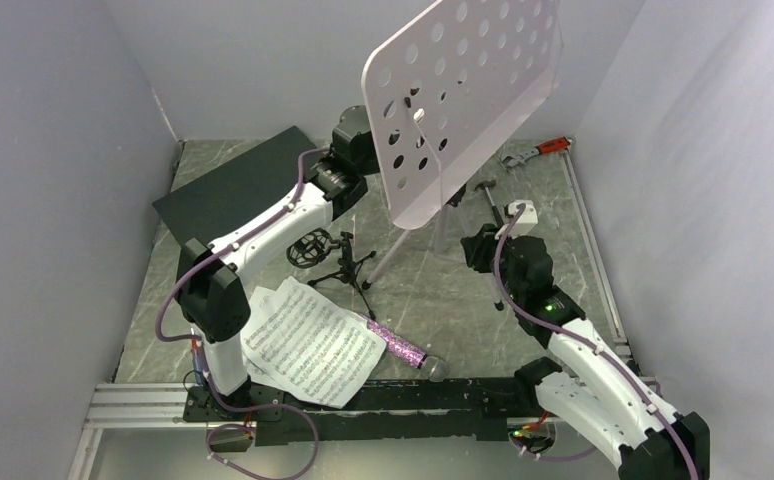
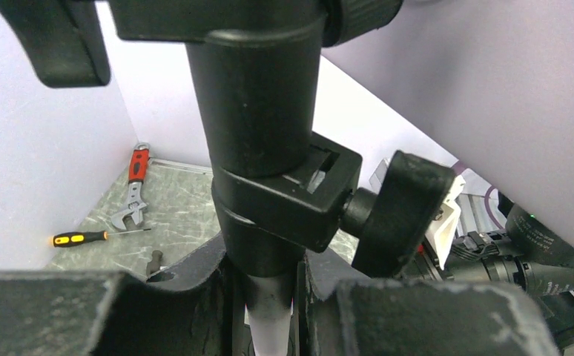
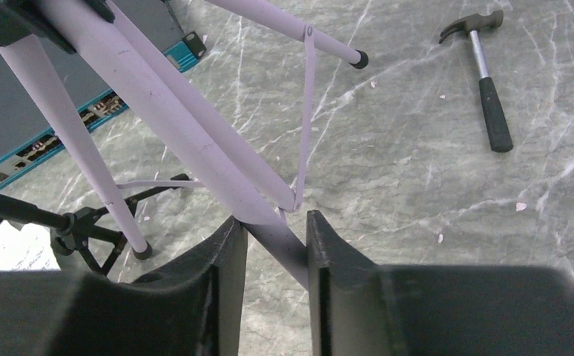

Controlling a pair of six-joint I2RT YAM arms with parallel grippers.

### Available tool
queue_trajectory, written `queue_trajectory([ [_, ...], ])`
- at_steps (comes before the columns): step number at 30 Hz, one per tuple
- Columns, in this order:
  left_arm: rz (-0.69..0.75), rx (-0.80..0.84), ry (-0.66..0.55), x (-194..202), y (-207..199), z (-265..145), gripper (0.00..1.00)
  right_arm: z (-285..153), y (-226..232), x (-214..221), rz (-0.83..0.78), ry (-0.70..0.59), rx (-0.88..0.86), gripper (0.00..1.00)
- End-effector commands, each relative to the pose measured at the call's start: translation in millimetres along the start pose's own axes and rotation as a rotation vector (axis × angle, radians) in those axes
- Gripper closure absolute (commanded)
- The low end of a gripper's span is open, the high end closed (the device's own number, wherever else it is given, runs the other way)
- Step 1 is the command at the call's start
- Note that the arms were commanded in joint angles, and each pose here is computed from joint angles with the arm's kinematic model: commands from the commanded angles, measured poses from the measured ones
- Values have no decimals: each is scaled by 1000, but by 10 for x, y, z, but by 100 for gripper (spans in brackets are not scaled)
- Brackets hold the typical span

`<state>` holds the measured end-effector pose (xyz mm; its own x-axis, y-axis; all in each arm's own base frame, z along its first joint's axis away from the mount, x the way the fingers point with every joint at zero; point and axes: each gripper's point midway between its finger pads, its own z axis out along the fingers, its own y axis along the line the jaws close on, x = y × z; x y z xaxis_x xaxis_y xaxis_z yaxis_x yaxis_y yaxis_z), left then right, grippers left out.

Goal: Set up the instrument practice props

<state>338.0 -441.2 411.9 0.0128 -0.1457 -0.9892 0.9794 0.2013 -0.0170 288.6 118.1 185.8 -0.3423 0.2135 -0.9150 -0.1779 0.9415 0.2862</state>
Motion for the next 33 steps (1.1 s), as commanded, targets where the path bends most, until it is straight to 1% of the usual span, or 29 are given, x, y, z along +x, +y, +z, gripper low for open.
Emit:
queue_trajectory([
  [1,361,21,-522,-1993,-340,-478,97,10,-452,247,56,83,216,59],
  [2,362,21,-518,-1975,-331,-466,97,24,-445,243,56,84,215,55],
  [4,363,17,-513,-1952,-312,-454,98,51,-429,228,54,83,209,53],
  [10,380,-5,-506,-1882,-277,-436,97,104,-394,126,39,71,202,51],
  [12,381,-3,-499,-1840,-276,-410,97,115,-337,65,42,58,176,43],
  [15,380,11,-494,-1806,-303,-371,97,109,-253,-19,48,38,137,38],
  [18,379,25,-485,-1755,-330,-319,97,91,-201,-69,56,21,110,29],
  [27,379,12,-450,-1570,-301,-144,97,-46,-78,-150,59,-27,28,14],
  [33,362,12,-433,-1438,-232,-9,97,-114,-60,-207,56,-46,16,9],
])
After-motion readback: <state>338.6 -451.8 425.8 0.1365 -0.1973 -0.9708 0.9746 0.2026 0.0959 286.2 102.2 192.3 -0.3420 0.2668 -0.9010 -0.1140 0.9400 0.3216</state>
